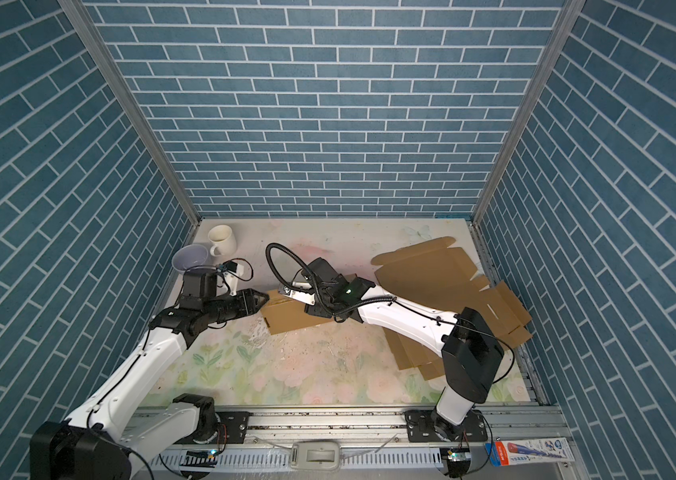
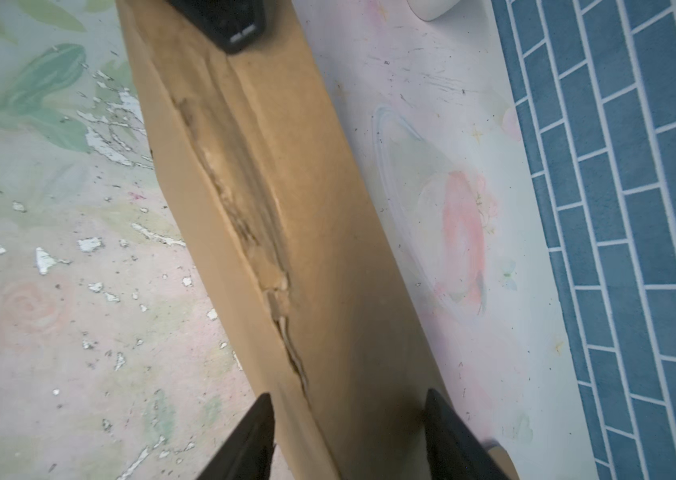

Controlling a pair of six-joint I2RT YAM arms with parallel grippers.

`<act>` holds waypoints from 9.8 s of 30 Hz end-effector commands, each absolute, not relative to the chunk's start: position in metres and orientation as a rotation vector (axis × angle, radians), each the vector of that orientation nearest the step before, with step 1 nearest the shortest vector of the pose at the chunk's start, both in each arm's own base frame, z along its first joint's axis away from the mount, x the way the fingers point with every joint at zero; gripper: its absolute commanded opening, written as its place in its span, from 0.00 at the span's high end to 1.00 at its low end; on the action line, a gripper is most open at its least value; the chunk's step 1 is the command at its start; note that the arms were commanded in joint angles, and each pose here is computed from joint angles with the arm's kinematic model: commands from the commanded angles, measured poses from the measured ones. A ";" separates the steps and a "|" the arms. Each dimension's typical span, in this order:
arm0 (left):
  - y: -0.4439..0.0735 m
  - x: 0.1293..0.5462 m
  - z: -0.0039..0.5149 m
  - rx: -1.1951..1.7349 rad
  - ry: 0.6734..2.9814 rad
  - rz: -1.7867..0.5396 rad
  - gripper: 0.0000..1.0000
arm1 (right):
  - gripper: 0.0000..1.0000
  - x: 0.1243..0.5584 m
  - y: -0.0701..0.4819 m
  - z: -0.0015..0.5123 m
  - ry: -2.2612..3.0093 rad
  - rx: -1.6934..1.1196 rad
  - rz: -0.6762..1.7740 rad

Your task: Fold the paper box

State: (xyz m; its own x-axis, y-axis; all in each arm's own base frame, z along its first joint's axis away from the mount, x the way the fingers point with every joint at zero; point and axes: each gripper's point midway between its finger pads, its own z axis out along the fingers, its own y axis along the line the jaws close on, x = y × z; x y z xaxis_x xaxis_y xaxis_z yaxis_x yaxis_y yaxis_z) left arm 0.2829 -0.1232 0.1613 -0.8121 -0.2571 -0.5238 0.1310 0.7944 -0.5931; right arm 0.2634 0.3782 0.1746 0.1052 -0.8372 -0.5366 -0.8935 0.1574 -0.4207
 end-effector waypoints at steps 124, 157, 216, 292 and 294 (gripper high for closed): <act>-0.156 0.326 0.201 0.245 2.370 -0.279 0.25 | 0.30 0.357 0.141 0.129 2.665 -0.375 -0.445; -0.189 0.318 0.162 0.299 2.408 -0.330 0.23 | 0.65 0.409 0.161 0.031 2.604 -0.783 -0.975; -0.329 0.385 0.086 0.591 2.420 -0.544 0.28 | 0.31 0.305 -0.027 0.103 2.566 0.805 0.126; -0.247 0.287 -0.011 0.341 2.695 -0.502 0.28 | 0.78 0.331 -0.006 0.028 2.882 0.556 0.179; -0.253 0.283 -0.003 0.373 2.691 -0.546 0.28 | 0.88 0.334 -0.011 0.032 2.902 0.492 0.037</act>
State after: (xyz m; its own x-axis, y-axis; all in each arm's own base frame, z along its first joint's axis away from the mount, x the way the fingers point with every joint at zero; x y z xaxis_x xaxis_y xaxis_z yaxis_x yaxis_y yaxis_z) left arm 0.3232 -0.2757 0.0332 -0.8101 0.1133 -0.5753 0.3702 0.8597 -0.3519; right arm 0.3259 0.0035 0.0236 -0.9067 0.3957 -0.1461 0.3620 0.9077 0.2122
